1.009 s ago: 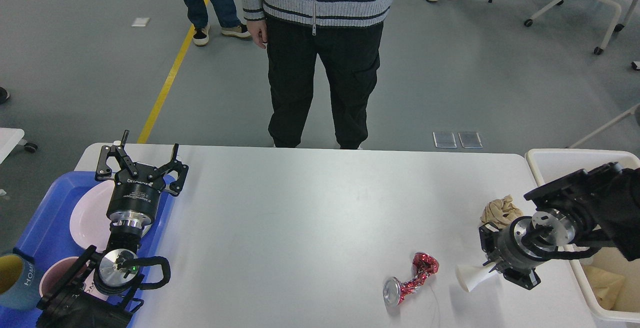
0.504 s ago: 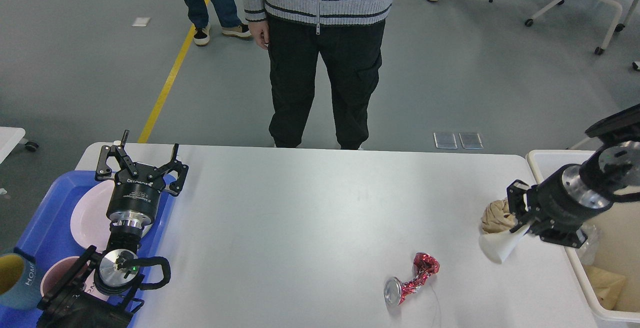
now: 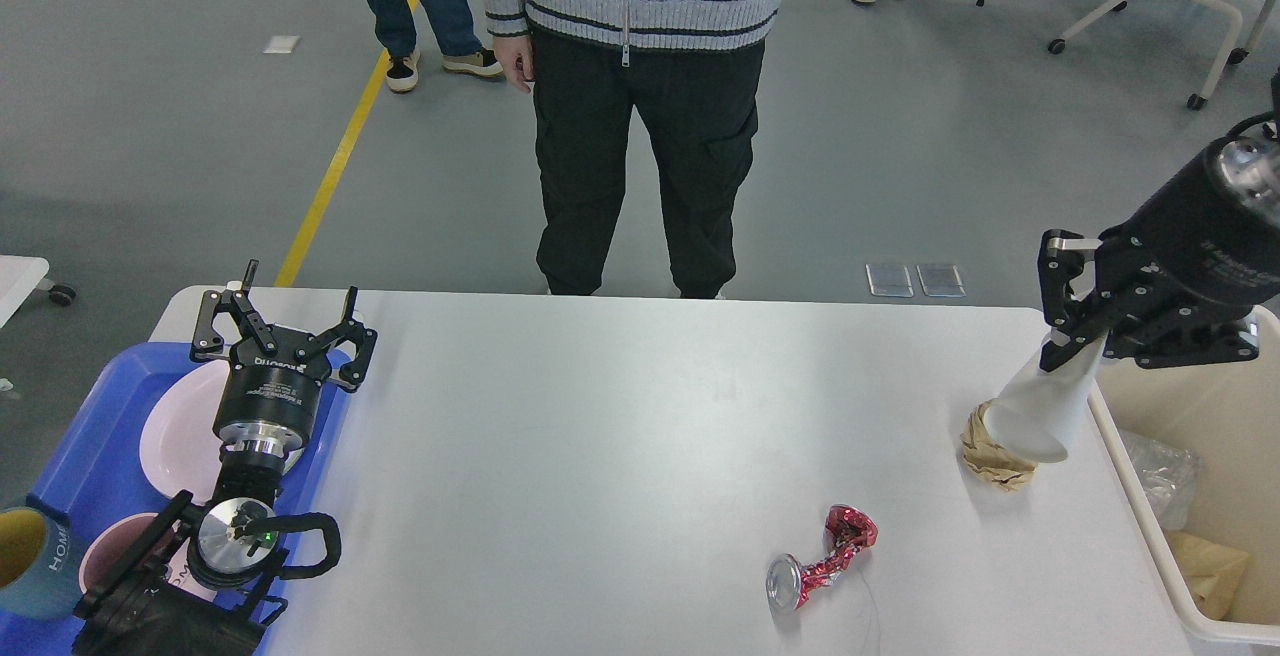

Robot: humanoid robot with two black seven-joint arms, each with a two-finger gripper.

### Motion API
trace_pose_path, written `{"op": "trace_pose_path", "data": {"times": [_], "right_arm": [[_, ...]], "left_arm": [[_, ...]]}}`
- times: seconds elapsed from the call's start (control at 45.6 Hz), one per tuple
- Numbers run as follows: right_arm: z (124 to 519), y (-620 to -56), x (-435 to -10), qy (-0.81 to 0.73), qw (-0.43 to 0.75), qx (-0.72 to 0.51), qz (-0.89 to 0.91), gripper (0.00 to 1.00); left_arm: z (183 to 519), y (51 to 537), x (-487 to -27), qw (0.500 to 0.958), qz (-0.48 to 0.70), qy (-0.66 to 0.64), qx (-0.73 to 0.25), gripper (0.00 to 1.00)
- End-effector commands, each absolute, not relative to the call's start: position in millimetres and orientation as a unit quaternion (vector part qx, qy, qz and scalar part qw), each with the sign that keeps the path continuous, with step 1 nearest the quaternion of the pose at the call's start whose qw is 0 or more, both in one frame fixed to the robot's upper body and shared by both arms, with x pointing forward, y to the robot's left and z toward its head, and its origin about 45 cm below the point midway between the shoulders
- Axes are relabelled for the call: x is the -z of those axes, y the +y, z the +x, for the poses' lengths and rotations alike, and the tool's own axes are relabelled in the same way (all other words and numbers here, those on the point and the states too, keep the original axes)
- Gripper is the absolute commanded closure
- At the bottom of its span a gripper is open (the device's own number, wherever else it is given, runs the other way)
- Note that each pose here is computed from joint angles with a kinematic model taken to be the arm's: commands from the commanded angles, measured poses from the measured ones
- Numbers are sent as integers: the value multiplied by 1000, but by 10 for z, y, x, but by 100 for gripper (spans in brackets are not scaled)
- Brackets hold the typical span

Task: Tidy desktop
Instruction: 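Lift the white paper cup and carry it over the white bin, then lower the paper cup into the bin and release it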

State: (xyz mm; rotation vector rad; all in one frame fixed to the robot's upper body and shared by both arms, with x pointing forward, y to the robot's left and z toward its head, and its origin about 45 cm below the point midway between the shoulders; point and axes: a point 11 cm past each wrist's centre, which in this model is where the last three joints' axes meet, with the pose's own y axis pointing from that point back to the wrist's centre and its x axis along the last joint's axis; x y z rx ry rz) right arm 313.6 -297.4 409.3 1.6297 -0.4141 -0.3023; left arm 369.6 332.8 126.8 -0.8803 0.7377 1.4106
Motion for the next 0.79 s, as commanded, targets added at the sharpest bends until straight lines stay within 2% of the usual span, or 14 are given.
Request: {"op": "trace_pose_path", "data": {"times": [0.0,0.373,0.526,0.614,0.767], "right_arm": [[3149,-2963,-4118,-186,658,128,719,100],[3129,-3238,-4151,-222,668,142,696,100],[3237,-3394,-4256,-256,673,126,682,100],[3283,-3631,-4272,-286,667,129,675,100],[3351,-4251,-3983,-350,657,149,650,100]], "left_arm": [[3696,3327,-1267,614,-383,320,-612,4],[3696,3326,-1267,614,-382,320,-612,4],[3696,3333,-1269,614,-382,320,-612,4],[3696,3326,-1267,614,-382,320,-612,4],[3696,3326,-1267,614,-382,320,-612,4]]}}
